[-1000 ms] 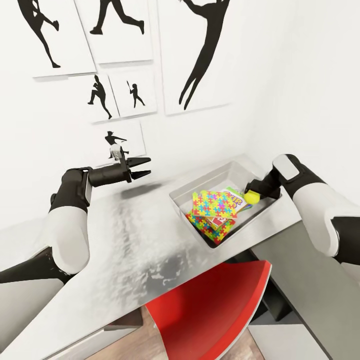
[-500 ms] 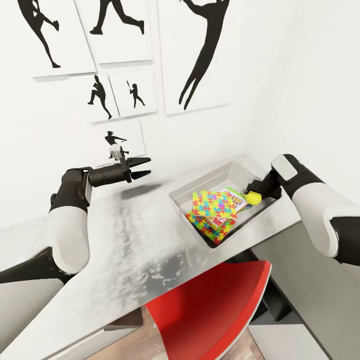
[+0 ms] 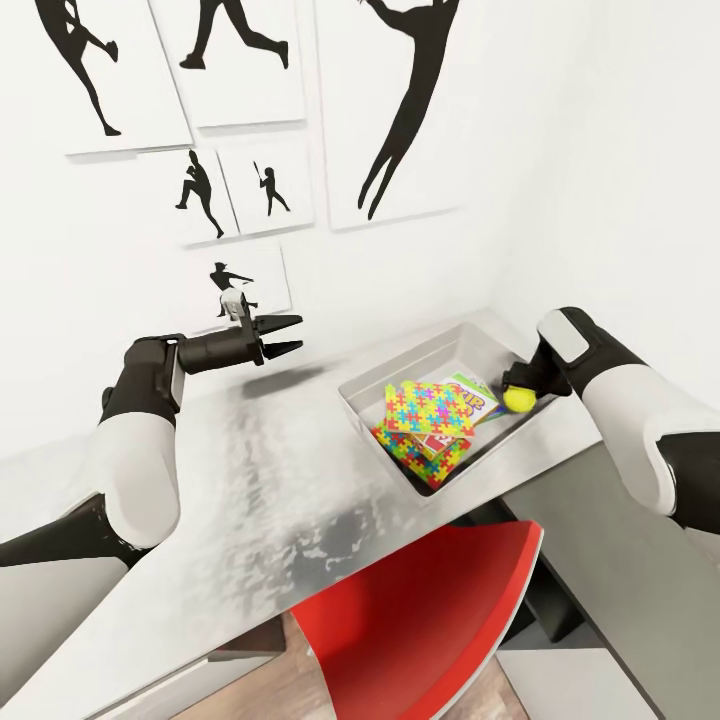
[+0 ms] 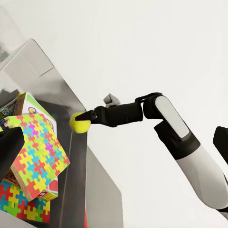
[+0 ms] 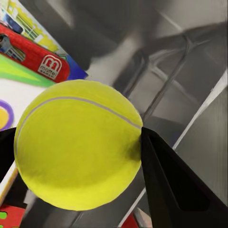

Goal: Put all the toys in the child's room - the three board games (two on the bed and one on the table), the two jigsaw puzzles on the table, and the tennis ball on the table - inside the toy box on the table in the child's room.

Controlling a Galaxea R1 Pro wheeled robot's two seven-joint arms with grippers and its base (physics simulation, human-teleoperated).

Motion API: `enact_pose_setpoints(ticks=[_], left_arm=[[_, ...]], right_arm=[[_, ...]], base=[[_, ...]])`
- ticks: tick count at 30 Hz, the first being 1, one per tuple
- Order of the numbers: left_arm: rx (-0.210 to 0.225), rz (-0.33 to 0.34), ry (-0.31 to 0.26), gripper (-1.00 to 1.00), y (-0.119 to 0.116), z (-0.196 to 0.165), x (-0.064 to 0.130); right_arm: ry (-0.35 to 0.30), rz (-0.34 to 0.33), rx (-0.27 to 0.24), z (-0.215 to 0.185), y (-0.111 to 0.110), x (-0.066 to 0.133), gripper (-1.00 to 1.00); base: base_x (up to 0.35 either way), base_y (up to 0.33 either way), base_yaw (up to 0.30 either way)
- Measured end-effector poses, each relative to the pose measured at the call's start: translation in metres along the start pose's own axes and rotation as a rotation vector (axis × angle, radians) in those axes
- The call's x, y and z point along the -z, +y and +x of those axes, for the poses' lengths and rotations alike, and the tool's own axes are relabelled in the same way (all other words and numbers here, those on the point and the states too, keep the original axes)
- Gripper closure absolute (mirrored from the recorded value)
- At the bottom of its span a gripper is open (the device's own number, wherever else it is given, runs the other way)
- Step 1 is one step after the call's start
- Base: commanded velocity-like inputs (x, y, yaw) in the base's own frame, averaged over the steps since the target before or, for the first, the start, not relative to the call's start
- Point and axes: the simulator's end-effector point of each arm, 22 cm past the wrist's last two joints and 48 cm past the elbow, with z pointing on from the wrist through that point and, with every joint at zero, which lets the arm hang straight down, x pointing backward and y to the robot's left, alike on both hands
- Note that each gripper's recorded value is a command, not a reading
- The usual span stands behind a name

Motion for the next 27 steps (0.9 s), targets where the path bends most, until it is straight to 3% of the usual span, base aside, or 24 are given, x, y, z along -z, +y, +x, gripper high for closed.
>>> enact_pose_setpoints(ticks=[27], left_arm=[[0.001, 0.0, 0.001, -1.0, -0.0001, 0.0004, -0.0006]], right_arm=[[0.006, 0.024, 0.001, 0.0037, -0.0064, -0.0036, 1.0]], base=[[0.0, 0.0, 0.0]])
